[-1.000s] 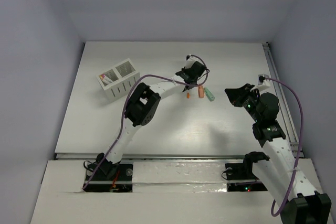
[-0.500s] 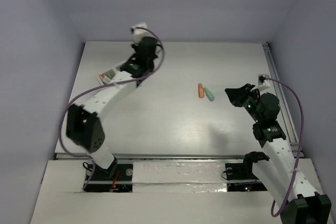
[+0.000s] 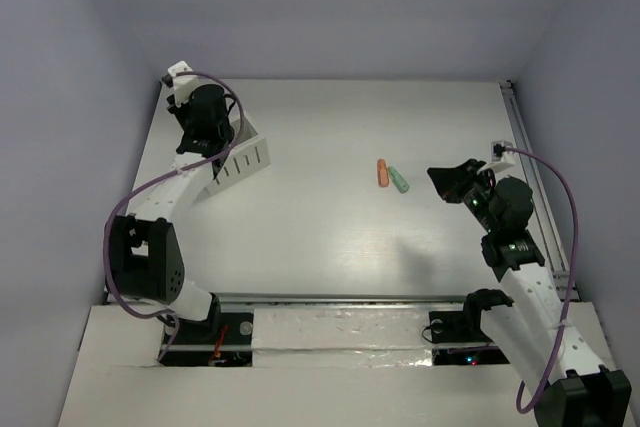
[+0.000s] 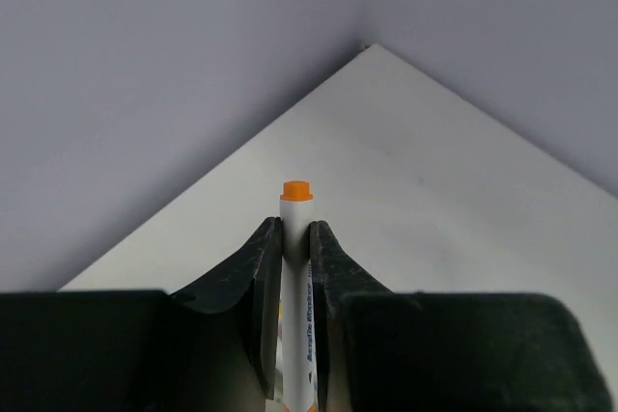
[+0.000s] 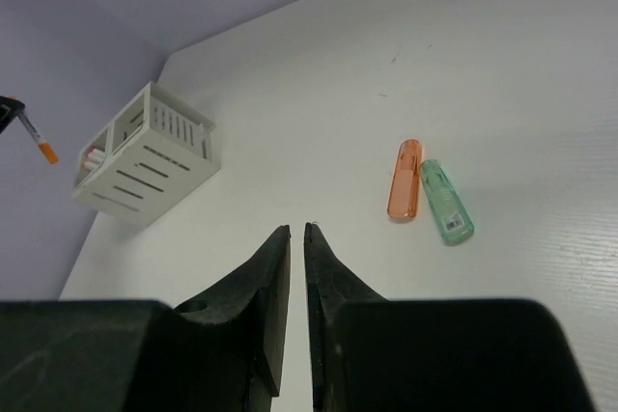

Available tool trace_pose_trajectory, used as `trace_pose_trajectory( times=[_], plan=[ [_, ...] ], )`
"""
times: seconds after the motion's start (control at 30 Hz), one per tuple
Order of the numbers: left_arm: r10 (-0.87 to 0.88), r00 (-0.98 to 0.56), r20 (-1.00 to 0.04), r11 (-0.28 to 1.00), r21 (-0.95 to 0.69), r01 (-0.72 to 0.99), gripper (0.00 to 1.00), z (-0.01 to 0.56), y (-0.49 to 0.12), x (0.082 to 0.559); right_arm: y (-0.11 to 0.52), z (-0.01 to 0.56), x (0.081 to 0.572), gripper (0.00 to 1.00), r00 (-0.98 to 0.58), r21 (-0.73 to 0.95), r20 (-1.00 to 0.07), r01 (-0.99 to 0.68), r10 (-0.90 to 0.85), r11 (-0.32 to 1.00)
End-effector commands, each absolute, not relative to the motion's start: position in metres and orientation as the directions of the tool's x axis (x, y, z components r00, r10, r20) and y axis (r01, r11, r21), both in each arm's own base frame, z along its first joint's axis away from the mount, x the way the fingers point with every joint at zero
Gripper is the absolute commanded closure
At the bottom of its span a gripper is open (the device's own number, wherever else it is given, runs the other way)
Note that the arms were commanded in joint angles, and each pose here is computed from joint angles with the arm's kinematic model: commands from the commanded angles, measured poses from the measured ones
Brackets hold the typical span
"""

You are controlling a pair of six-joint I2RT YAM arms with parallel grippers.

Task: Sort the stationery into containers
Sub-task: Place the pen in the storage box.

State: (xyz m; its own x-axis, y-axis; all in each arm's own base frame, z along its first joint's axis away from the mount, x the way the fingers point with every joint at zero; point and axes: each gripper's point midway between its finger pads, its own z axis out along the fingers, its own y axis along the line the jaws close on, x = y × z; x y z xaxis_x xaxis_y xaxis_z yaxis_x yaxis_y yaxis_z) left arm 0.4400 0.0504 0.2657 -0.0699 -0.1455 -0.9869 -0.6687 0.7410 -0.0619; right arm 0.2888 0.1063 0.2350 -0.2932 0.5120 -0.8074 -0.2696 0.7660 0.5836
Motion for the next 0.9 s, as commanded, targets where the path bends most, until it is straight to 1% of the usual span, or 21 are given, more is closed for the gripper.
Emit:
trace_pose_trajectory(
  times=[0.0,0.37,0.57,0.67,0.8,0.87],
  plan=[
    [-0.103,0.014,-0.995,0.696,-0.082,-0.714,1.0,0.286,0.067,0.438,0.109,0.261,0.293,0.83,-0.235,0.569,-0.822,-0.33,0.518,0.753],
    [-0.058,-0.036,-0.998,0.664,-0.011,-0.748,1.0,0.24,0.072,0.447,0.11,0.265,0.291,0.83,-0.226,0.567,-0.824,-0.34,0.52,0.751],
    [-0.033,-0.055,-0.998,0.65,0.021,-0.759,1.0,0.228,0.074,0.449,0.112,0.264,0.291,0.83,-0.234,0.572,-0.82,-0.351,0.522,0.741],
    [-0.023,-0.062,-0.998,0.668,0.031,-0.744,1.0,0.223,0.061,0.45,0.112,0.267,0.289,0.83,-0.22,0.569,-0.822,-0.357,0.526,0.74],
    [0.003,-0.093,-0.996,0.658,0.072,-0.75,1.0,0.215,0.053,0.448,0.112,0.266,0.29,0.83,-0.221,0.568,-0.822,-0.357,0.524,0.741],
    [-0.001,-0.09,-0.996,0.661,0.067,-0.747,0.97,0.213,0.048,0.447,0.112,0.266,0.29,0.83,-0.224,0.57,-0.821,-0.357,0.525,0.74]
  ],
)
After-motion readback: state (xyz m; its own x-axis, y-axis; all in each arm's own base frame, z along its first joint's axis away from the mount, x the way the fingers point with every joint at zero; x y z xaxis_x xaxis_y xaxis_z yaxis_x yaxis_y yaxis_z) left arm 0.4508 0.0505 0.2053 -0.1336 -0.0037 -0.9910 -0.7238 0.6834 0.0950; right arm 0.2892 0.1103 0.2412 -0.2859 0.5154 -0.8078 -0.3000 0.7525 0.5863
